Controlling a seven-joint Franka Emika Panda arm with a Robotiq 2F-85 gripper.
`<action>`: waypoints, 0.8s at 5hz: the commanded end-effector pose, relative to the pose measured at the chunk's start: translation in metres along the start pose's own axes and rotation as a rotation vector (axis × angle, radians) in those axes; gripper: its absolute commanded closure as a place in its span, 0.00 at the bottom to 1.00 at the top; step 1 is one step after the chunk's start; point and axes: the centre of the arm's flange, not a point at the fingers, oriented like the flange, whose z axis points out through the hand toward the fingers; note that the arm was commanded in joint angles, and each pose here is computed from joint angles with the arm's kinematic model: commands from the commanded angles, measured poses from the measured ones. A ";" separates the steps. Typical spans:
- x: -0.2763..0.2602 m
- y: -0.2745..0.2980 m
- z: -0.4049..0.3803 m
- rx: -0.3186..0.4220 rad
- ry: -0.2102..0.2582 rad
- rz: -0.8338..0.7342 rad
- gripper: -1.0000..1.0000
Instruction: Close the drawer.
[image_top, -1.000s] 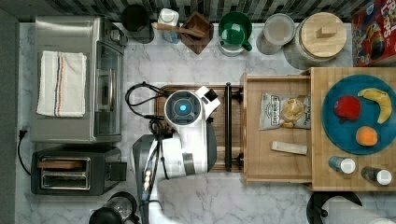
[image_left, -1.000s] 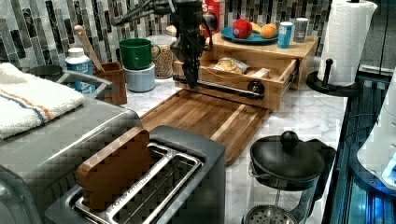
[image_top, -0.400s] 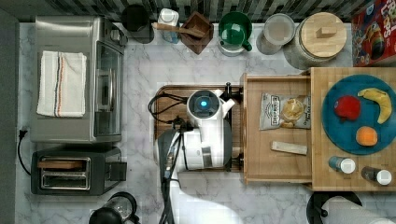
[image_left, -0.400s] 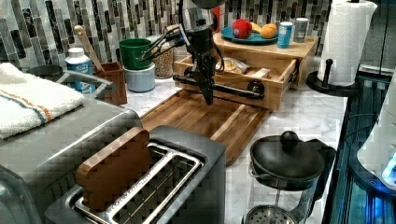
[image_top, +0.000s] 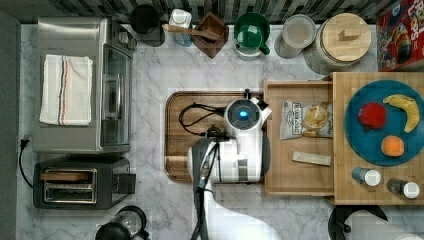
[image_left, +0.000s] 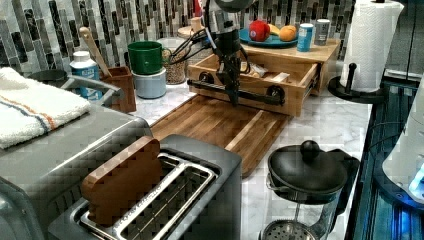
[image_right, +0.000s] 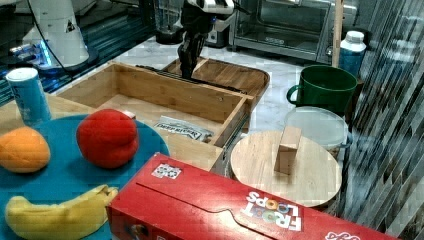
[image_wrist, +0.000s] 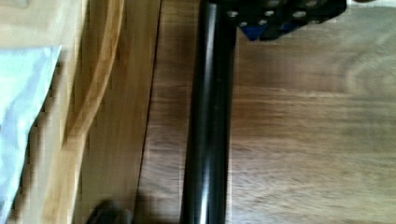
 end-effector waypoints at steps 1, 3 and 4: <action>-0.007 0.107 -0.047 -0.047 0.160 -0.064 1.00; -0.020 0.184 -0.039 -0.029 0.230 -0.017 1.00; -0.021 0.217 -0.044 -0.097 0.199 -0.005 1.00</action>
